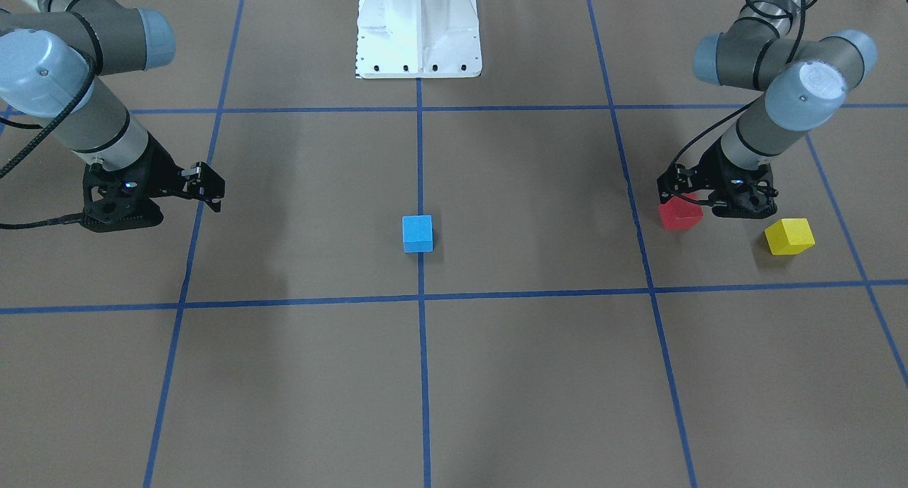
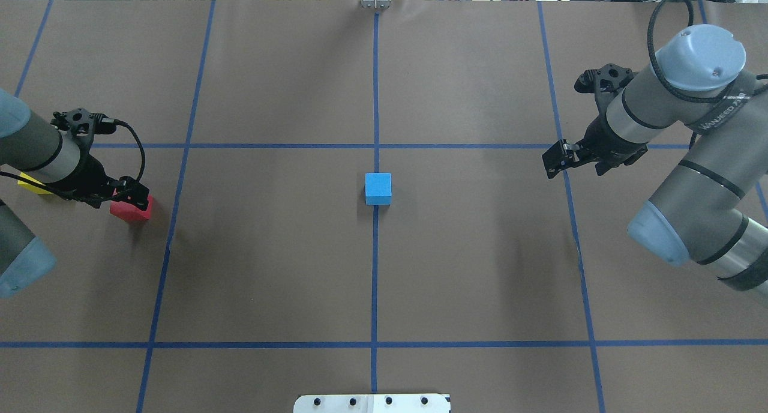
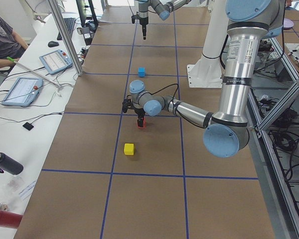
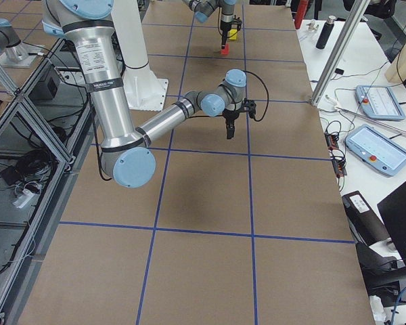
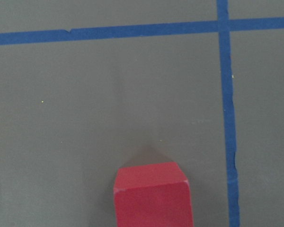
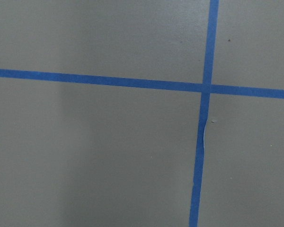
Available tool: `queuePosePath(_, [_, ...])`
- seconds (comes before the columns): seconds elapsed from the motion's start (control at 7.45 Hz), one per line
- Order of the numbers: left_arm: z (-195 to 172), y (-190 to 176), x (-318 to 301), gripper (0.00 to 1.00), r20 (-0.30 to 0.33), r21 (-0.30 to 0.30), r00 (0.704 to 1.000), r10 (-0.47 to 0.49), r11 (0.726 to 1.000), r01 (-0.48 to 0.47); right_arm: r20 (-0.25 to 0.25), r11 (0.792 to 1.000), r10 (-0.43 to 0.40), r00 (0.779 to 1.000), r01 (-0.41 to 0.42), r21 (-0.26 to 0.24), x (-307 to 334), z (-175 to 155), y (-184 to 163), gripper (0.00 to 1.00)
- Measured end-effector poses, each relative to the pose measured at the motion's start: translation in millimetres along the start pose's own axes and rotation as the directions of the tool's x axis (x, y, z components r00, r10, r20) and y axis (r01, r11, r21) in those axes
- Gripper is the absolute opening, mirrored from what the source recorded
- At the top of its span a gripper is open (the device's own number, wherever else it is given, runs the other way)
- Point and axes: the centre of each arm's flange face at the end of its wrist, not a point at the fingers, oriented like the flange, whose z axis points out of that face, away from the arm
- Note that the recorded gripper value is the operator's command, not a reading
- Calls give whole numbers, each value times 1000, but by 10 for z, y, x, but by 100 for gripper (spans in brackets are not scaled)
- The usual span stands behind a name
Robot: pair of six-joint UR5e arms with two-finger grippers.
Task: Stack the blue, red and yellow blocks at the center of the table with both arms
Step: 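Lower the left gripper onto the red cube and close on it, then carry the red cube with the left gripper above the blue cube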
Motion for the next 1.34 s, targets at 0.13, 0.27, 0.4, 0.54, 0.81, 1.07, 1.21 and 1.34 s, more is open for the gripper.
queuePosePath(0.13, [36,-12,4,97,3,-5,1000,-2,1000,2,-1,1000,0,1000,0,0,0,4,1,100])
queuePosePath(0.27, [74,-34,25,97,4,-10,1000,-2,1000,2,-1,1000,0,1000,0,-1,1,9,2,100])
queuePosePath(0.4, [108,-60,56,88,5,-13,1000,-4,1000,4,-2,1000,1,1000,-1,-2,2,13,1,100])
queuePosePath(0.54, [142,-74,78,34,6,-17,1000,-8,1000,8,-2,1000,2,1000,-2,-2,3,17,1,100])
queuePosePath(0.81, [177,-64,68,0,10,-23,1000,-15,1000,16,-5,1000,5,1000,-5,-4,14,37,-6,100])
queuePosePath(1.07, [127,-75,130,0,11,-30,1000,-23,999,24,-8,1000,5,1000,-5,-3,21,44,-10,100])
queuePosePath(1.21, [13,-135,311,0,12,-35,1000,-27,999,27,-8,1000,5,1000,-5,-2,24,44,-11,100])
queuePosePath(1.34, [-174,-244,627,0,11,-33,1000,-24,999,25,-9,1000,4,1000,-4,-1,32,38,-13,100])
